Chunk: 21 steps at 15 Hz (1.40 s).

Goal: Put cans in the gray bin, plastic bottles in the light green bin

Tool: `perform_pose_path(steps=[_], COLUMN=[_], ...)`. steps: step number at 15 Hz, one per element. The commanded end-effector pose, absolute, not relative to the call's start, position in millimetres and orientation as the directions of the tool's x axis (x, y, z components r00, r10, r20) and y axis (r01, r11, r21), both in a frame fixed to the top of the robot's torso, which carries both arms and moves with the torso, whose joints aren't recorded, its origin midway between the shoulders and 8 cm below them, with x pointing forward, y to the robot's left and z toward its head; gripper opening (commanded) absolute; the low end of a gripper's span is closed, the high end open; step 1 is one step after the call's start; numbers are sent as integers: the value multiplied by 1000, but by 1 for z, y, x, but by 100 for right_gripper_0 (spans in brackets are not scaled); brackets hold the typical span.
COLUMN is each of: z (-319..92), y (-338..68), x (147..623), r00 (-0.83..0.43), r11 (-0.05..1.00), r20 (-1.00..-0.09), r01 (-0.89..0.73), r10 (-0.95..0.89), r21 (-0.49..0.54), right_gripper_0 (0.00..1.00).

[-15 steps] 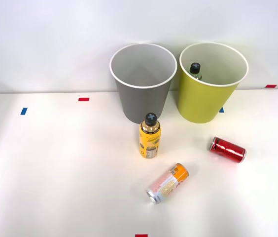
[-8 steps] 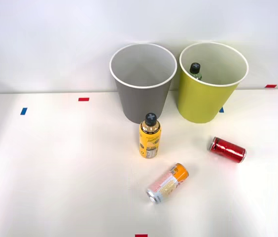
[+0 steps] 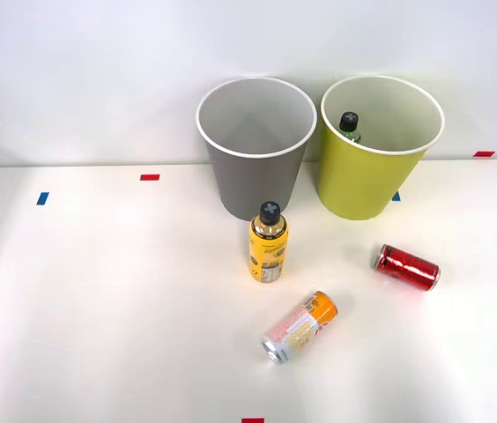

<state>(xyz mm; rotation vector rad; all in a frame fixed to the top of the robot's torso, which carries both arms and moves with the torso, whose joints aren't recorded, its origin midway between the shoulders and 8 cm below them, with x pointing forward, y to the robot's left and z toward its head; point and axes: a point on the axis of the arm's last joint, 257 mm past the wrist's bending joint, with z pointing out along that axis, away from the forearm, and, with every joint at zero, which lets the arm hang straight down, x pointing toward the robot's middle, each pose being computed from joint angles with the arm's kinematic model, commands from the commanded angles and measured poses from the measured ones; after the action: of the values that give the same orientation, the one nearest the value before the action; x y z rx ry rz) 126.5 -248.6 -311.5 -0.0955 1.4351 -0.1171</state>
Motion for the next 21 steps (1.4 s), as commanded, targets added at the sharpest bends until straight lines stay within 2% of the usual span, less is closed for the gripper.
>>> perform_pose_path(steps=[1, 21], z=[-311, -311], y=[-249, -249], x=[127, 127], r00=[132, 132], r11=[990, 990], r20=[-981, -981], r01=[23, 23], r10=[-139, -139], r21=[-137, -137], right_gripper_0=[87, 88])
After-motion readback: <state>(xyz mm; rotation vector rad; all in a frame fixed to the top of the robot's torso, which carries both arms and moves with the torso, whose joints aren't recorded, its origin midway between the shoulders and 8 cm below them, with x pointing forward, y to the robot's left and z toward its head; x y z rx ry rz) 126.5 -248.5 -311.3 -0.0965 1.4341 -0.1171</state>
